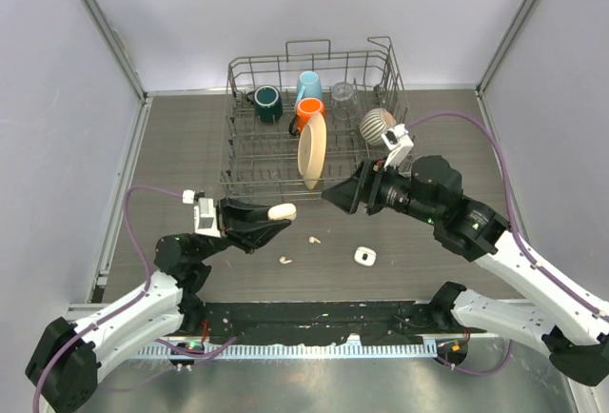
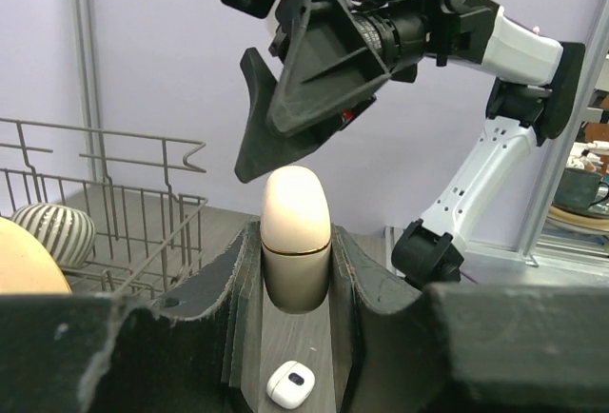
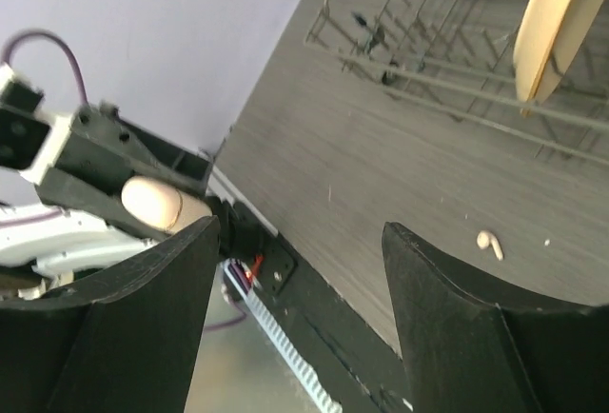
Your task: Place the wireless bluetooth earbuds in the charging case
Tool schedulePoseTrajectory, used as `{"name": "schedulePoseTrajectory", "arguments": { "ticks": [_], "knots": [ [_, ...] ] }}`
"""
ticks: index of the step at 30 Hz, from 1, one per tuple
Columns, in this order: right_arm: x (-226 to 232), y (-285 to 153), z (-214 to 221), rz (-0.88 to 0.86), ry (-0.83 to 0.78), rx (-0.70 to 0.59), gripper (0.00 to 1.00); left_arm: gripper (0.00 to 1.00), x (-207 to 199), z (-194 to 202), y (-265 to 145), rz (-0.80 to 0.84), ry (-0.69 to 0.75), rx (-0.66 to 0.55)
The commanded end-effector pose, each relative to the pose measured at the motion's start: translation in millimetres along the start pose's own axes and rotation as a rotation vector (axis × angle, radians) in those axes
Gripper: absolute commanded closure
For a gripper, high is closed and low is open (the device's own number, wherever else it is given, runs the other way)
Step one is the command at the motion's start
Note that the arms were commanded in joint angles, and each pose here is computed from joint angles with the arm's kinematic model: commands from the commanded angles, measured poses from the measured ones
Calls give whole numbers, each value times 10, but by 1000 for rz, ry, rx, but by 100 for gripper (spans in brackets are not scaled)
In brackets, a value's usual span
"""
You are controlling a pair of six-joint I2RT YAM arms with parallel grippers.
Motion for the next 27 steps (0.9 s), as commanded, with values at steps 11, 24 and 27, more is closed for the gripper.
{"name": "schedulePoseTrajectory", "arguments": {
  "ticks": [11, 24, 27],
  "knots": [
    [593, 151, -32, -55, -210, 9, 26, 100, 27, -48, 86, 17, 68, 26],
    [592, 281, 168, -21, -251, 90, 26, 100, -17, -97, 93, 32, 76, 15],
    [578, 283, 181, -14, -249, 94, 26, 100, -15, -95, 92, 34, 79, 16]
  ]
}}
Point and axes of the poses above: each gripper's point midway between its finger pads, its own y axis out along the fingers, its own x axis along the line the jaws close on, z = x × y, the point moved 4 cm from there along -y, back along the fingers, and after that the axes turned 12 degrees about -y, right-handed, at the moved point
